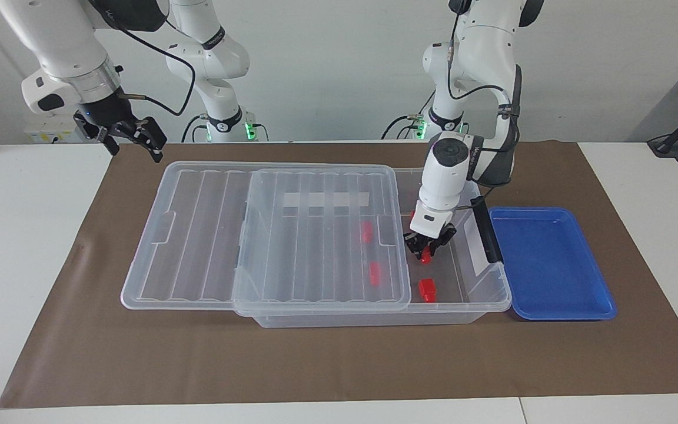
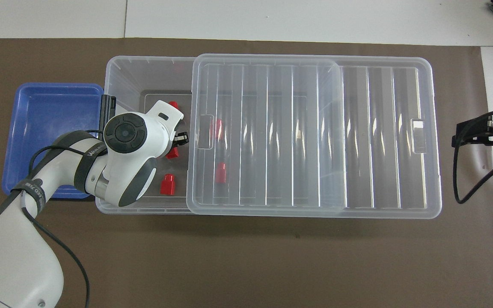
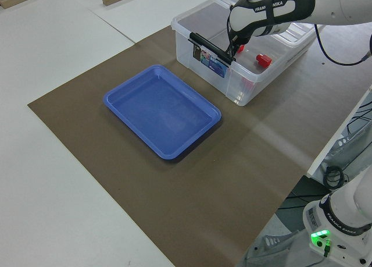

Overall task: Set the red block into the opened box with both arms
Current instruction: 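Lower the red block into the clear box and open the left gripper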

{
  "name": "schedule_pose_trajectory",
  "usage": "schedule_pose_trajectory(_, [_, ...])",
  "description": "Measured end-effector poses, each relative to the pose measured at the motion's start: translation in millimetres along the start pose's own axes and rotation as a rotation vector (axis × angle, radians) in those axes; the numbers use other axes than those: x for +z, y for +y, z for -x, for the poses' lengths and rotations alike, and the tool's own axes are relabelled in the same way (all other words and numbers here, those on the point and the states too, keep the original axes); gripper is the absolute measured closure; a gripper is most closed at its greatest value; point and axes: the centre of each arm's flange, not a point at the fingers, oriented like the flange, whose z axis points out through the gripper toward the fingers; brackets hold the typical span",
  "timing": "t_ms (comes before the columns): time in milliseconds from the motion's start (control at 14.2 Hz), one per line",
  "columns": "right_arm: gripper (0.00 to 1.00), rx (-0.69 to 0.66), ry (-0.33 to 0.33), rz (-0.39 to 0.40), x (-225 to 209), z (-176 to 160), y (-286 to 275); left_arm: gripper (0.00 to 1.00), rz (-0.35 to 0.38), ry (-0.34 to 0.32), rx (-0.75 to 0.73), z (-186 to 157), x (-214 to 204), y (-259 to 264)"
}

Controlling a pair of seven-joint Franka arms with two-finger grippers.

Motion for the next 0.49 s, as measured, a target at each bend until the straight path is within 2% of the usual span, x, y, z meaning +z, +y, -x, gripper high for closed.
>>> schedule_pose_trajectory(352, [0.0, 0.001, 0.009, -0.002, 0.5, -1.4, 0.1, 0.63, 0.003, 0.002, 0.001, 1.9, 2.7, -0.6])
schedule_pose_trajectory(493, [0.0, 0.001, 0.009, -0.002, 0.9, -1.5, 0.3, 0.45, 0.007, 0.006, -0.04, 1.3, 2.2, -0.4])
